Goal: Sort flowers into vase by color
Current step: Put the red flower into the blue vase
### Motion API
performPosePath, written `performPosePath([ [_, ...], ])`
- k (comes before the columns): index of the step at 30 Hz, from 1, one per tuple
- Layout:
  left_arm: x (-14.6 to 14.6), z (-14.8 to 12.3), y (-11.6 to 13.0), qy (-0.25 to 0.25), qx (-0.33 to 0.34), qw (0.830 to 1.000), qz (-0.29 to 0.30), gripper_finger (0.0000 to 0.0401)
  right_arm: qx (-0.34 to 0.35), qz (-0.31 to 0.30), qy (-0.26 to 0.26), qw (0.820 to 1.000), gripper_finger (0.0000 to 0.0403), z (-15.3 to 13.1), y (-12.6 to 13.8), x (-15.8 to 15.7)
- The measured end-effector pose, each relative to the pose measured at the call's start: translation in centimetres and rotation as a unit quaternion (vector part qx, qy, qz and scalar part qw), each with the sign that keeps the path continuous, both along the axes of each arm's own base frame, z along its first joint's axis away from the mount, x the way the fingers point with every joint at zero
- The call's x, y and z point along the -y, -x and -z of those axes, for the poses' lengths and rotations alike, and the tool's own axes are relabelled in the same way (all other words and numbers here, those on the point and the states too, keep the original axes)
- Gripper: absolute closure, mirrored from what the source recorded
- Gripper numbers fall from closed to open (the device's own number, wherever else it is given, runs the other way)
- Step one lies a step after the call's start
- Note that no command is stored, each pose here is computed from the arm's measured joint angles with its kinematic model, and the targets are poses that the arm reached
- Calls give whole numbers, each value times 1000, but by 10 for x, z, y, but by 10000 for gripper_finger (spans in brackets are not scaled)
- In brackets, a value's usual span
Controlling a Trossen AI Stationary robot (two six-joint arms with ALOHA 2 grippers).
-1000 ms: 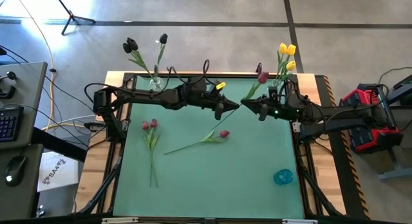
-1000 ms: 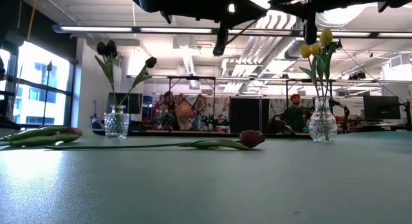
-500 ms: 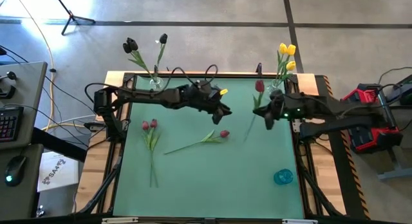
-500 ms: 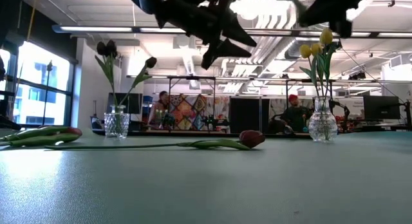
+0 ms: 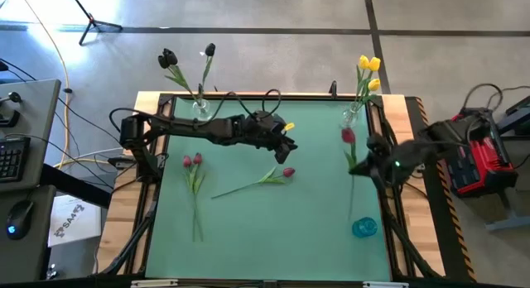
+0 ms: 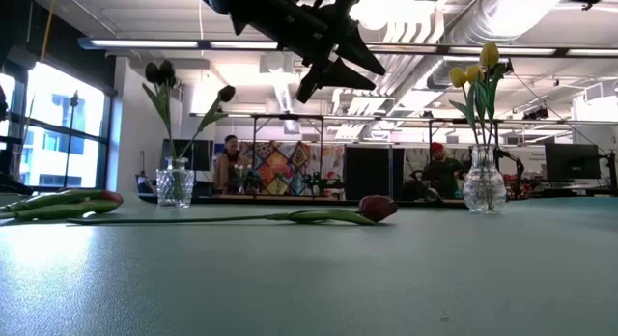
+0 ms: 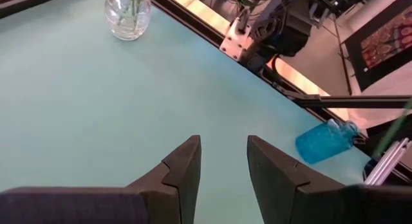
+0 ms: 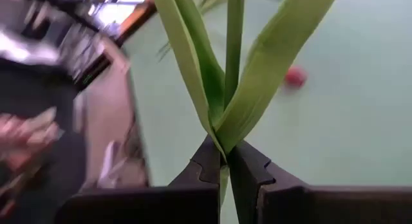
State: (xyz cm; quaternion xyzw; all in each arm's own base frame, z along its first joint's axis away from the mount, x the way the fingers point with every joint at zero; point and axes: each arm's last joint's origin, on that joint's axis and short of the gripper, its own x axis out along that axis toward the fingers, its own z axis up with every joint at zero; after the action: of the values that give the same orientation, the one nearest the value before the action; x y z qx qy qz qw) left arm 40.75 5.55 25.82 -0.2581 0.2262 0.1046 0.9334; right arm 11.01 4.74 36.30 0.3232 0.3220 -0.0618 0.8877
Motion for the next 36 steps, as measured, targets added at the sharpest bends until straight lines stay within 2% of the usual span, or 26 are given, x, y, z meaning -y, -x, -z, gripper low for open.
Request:
performPosePath([
  [5,7,0,-1,11,2,1000,-13,286,-42,-49,-30,997,403,5,11,-19],
  [10,17,-1,-2,28,6,999,-36,286,-54,-59,-12,997,403,9,18,-28],
  [17,40,-1,-4,30,8,999,-38,286,-63,-70,17,995,403,3,28,-25],
  [25,65,-1,-3,13,9,998,-54,286,-75,-57,89,992,403,9,30,-27],
  [32,72,0,-3,2,6,998,-65,286,-90,-77,100,988,403,15,24,-46],
  [36,70,0,-3,0,7,998,-69,286,-98,-97,80,987,403,17,24,-59],
])
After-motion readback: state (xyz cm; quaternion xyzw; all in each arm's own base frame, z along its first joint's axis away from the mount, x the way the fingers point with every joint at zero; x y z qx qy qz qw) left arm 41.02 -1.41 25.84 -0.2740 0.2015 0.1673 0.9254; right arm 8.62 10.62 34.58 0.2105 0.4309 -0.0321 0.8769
